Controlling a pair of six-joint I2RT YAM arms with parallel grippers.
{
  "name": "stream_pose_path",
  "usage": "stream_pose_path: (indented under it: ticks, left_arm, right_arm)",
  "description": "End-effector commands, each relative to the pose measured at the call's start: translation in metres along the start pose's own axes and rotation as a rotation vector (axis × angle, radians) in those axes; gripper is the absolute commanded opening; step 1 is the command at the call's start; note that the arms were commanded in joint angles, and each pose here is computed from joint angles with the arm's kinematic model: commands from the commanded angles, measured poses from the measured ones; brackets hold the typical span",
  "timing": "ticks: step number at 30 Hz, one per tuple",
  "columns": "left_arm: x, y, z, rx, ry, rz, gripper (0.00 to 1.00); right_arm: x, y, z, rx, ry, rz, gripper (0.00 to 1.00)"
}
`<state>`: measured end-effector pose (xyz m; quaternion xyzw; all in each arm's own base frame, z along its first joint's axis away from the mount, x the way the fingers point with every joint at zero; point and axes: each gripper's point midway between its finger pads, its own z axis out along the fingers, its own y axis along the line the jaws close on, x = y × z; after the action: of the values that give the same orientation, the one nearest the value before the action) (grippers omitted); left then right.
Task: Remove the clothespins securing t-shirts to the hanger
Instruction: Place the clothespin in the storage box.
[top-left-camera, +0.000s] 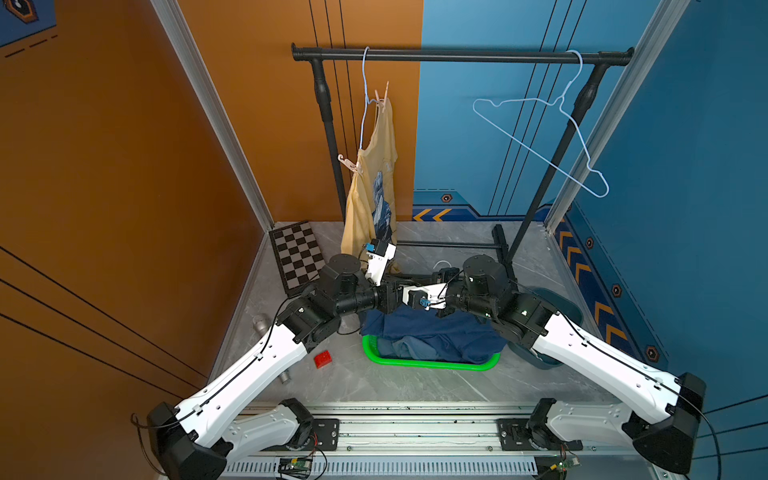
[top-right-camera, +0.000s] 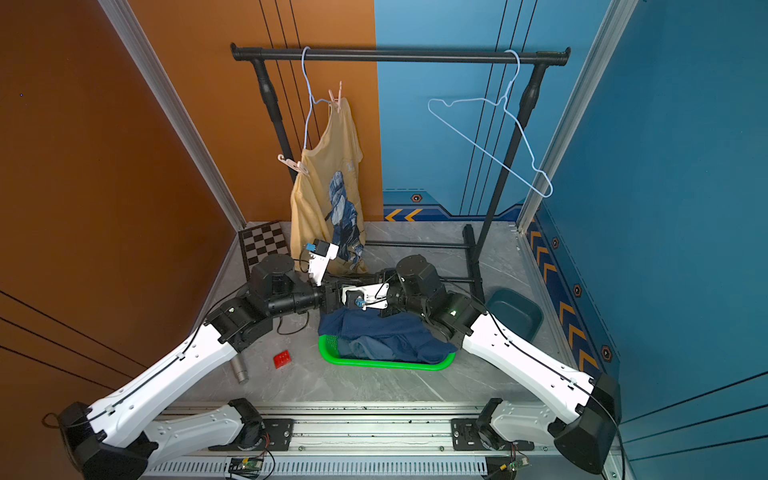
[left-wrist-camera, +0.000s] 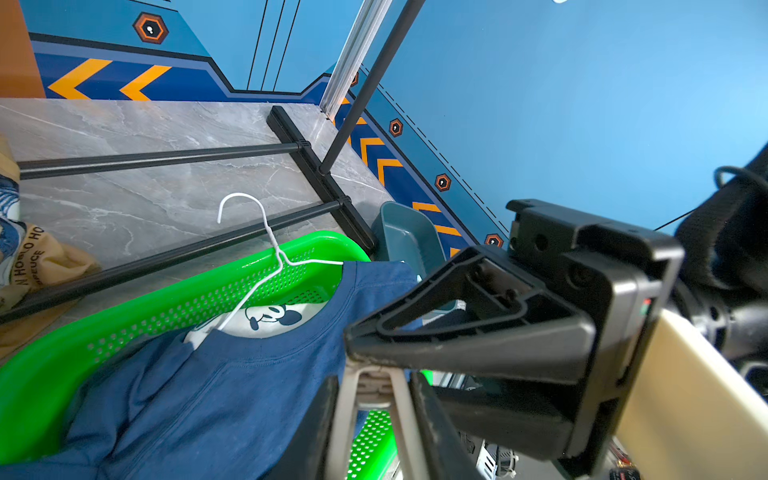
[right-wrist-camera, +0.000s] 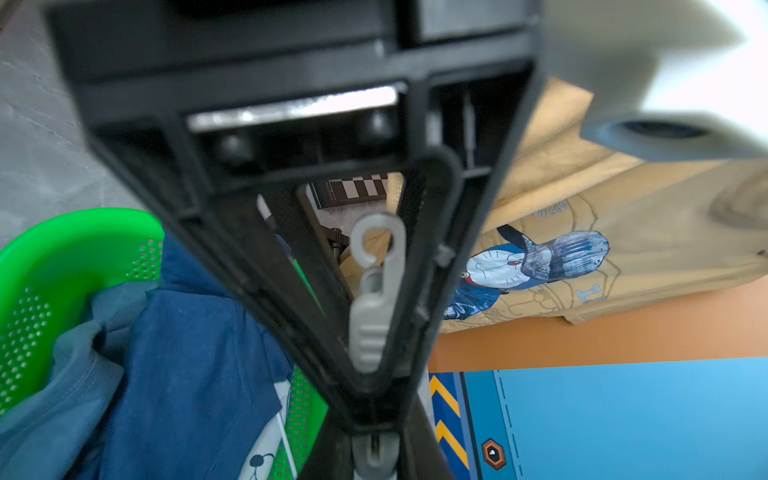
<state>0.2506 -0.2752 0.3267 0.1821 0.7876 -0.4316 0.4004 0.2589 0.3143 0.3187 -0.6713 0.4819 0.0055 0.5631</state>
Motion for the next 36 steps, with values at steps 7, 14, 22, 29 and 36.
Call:
stream_pose_path:
  ticks: [7,14,22,29,36]
  left_arm:
    - [-0.014,-0.005,-0.006,0.019,-0.033,0.016,0.53]
    - [-0.025,-0.006,-0.015,0.013,-0.069,0.039,0.67]
    - [-0.04,0.005,-0.028,-0.032,-0.13,0.06,0.7]
    - [-0.051,0.005,-0.028,-0.034,-0.23,0.117,0.71]
    - [-0.033,-0.003,0.001,-0.063,-0.19,0.25,0.71]
  right_arm:
    - [-0.001,-0.001,-0.007,-0.02,0.009,-0.01,0.11]
    - [0.011,-0.001,-0.018,-0.012,0.034,0.015,0.09]
    - [0.04,0.0,-0.036,0.007,0.097,0.08,0.09]
    - [0.087,0.0,-0.056,0.053,0.199,0.229,0.09]
    - [0.145,-0.002,-0.092,0.154,0.319,0.465,0.1]
